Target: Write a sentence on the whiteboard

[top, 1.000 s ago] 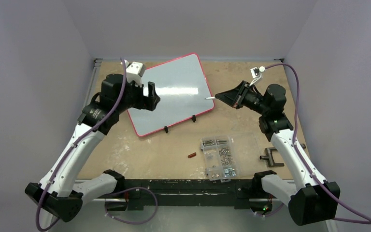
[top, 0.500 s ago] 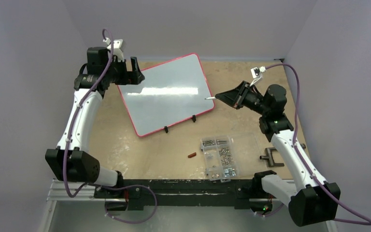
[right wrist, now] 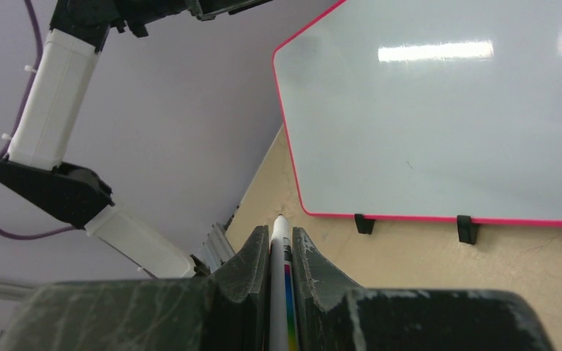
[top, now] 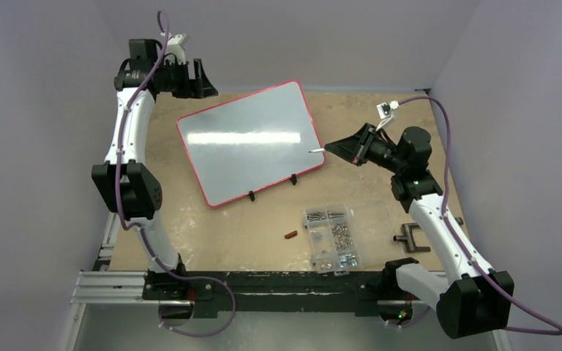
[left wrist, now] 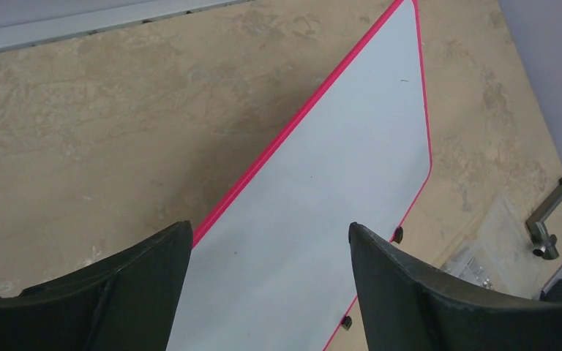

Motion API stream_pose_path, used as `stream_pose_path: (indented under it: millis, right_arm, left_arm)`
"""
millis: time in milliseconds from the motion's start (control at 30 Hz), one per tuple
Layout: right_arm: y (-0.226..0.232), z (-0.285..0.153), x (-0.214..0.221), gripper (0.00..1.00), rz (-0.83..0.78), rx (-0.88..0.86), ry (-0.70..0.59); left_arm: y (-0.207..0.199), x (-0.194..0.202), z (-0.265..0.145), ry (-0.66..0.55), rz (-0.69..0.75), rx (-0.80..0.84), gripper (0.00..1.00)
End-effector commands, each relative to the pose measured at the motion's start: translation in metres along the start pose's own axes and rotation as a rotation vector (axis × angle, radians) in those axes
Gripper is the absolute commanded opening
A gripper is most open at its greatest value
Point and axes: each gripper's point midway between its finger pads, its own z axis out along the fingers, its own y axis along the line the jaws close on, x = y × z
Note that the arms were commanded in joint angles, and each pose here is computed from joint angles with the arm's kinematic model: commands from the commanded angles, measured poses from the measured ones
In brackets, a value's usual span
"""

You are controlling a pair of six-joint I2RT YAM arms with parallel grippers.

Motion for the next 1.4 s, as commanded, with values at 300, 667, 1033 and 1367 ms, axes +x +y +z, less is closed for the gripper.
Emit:
stream_pose_path:
  millis: [300, 667, 1033, 1367]
  right_arm:
    - [0.007, 0.002, -0.006, 0.0, -0.045, -0.033, -0.005]
    - [0.006, 0.003, -0.004, 0.0, -0.032, -0.049, -0.008]
    - [0.013, -0.005, 0.0, 0.0, -0.046, -0.057, -0.008]
    - [0.016, -0.008, 0.0, 0.0, -0.074, -0.05, 0.009]
  left_arm:
    - [0.031, 0.036, 0.04, 0.115, -0.11, 0.122, 0.72]
    - [0.018, 0.059, 0.039, 0.129, -0.163, 0.186, 0.62]
    - [-0.005, 0.074, 0.034, 0.156, -0.149, 0.203, 0.57]
    - [0.006, 0.074, 0.043, 0.174, -0.193, 0.232, 0.62]
